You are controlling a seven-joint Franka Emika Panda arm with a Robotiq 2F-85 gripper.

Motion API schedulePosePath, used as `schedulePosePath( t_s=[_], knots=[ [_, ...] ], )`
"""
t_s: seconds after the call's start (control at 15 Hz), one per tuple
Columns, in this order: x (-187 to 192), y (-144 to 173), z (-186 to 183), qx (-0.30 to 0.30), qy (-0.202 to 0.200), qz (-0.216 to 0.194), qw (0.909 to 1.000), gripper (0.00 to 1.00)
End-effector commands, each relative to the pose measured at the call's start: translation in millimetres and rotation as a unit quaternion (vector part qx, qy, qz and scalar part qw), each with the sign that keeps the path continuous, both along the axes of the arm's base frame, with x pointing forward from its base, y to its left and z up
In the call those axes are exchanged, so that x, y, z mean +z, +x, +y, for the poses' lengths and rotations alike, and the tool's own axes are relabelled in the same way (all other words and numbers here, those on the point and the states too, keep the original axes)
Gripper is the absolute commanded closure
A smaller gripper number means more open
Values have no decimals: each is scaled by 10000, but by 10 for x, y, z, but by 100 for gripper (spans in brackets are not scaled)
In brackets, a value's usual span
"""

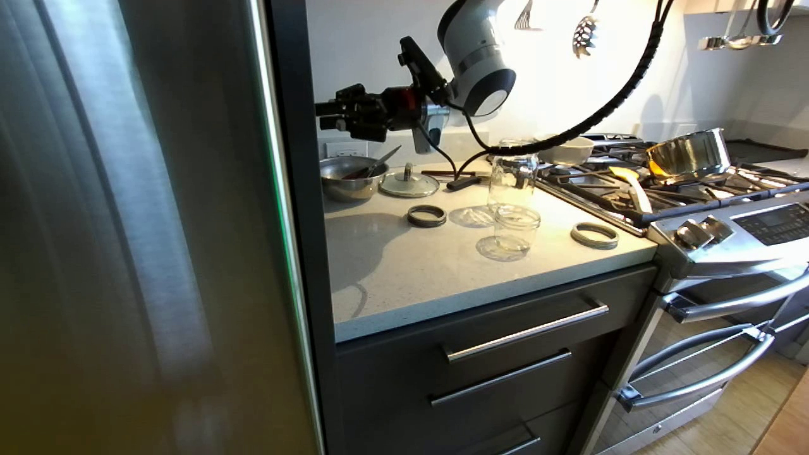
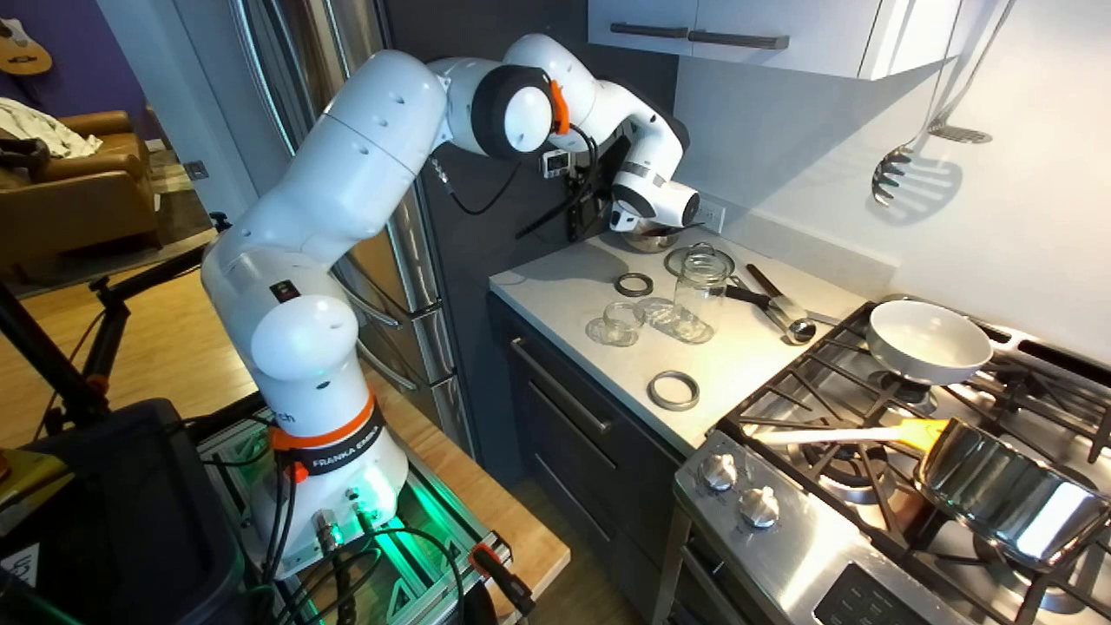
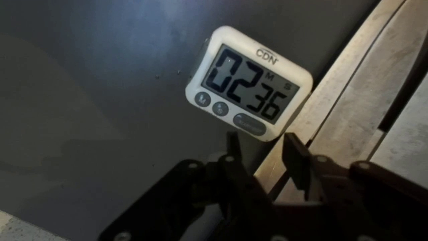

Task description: Press a button on the white device

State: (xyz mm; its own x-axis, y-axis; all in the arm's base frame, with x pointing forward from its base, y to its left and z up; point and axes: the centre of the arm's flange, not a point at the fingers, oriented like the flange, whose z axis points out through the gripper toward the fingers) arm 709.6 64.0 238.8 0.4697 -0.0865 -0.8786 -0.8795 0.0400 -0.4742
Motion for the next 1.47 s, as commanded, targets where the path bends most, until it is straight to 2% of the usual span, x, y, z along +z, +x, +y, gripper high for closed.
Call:
schedulePosePath(
  t_s=[0.0, 0.27, 0.87, 1.4],
  knots=[
    [1, -60, -26, 18, -63, 111, 9999, 30],
    [-2, -95, -46, 24, -106, 197, 9997, 1],
    [165, -362, -272, -3, -301, 282, 9991, 0],
    [432, -840, -623, 157, -750, 289, 9966, 0]
  ],
)
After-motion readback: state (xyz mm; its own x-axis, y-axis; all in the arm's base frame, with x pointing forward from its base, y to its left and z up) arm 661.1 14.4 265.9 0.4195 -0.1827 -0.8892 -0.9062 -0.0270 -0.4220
